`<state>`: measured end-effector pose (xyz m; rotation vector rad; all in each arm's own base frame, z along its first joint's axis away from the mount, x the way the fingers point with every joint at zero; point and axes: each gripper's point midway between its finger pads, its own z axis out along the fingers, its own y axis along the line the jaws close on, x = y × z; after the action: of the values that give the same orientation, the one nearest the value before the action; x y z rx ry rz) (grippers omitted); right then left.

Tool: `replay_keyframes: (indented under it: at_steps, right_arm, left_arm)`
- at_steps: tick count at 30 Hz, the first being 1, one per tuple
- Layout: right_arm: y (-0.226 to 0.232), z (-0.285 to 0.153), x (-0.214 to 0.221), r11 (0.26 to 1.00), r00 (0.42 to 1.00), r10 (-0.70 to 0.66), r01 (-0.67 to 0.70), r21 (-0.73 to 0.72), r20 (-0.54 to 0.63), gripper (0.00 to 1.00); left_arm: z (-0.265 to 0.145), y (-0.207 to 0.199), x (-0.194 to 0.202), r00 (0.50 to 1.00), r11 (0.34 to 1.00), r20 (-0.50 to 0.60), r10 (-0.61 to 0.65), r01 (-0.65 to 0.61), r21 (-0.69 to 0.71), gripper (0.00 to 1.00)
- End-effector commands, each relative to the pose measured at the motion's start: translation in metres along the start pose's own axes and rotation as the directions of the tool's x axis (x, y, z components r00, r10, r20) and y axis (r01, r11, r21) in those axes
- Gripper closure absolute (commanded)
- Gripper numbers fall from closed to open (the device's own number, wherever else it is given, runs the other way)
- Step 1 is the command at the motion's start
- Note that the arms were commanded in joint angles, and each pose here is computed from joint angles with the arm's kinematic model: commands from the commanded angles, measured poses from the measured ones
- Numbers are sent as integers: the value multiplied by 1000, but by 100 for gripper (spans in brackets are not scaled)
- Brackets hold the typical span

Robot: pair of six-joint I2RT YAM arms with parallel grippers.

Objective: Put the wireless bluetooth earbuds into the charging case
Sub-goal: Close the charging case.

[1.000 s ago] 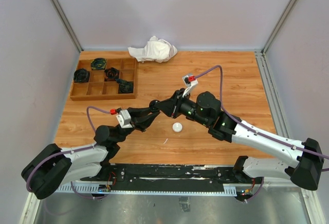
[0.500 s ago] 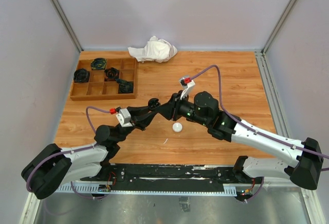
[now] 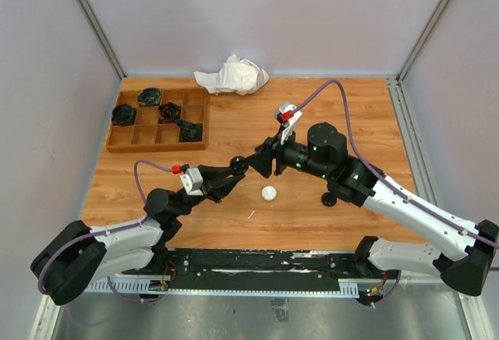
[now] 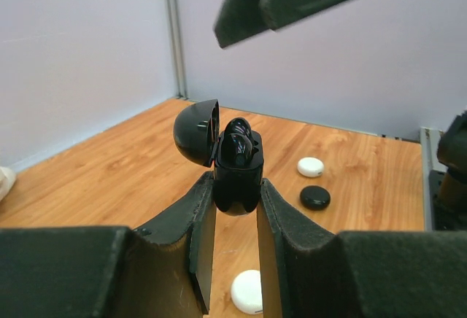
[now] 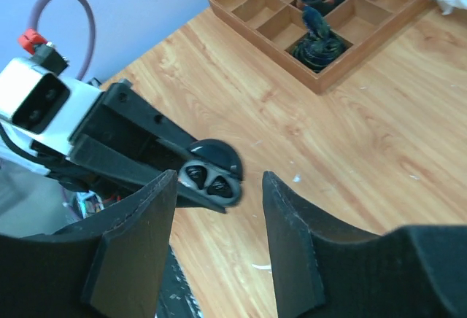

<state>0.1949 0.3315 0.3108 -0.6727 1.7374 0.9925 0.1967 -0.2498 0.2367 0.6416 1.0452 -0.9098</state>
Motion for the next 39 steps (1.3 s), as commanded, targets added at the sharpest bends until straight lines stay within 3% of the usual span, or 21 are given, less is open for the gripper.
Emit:
replay_keyframes:
  at_steps: [1,7,12,20,25,30,33,36,39]
  right_arm:
    - [-9,-19,1,991,992,-98,90,-100,-82,45]
    - [7,-20,13,954,980,-120,69,-293,-160,29]
    - [17,-12,26,921,969,-120,28,-388,-217,21]
    - [29,-10,36,874,960,-119,-19,-486,-252,25]
    - [32,-15,37,860,961,-138,-5,-510,-241,27]
    - [20,-15,40,883,961,-131,1,-469,-245,27]
    - [-4,-12,44,936,957,-140,44,-348,-255,25]
    - [-40,-15,46,982,954,-146,108,-154,-261,22]
    - [-78,-26,45,983,956,-149,171,68,-251,20]
  left_arm:
    - [6,-18,-11,1000,994,20,19,-21,105,100]
    - [9,-31,-7,1000,981,-6,4,-3,195,100]
    - [12,-35,-9,1000,976,-5,-7,8,219,100]
    - [13,-37,-3,996,973,-37,-86,92,214,100]
    - [12,-30,12,977,969,-90,-192,203,138,100]
    - [9,-26,31,941,948,-160,-299,312,68,100]
    - [7,-25,44,902,923,-218,-374,386,13,100]
    - [4,-21,63,825,875,-298,-480,473,-99,100]
    - [-4,-18,88,713,812,-390,-582,530,-244,100]
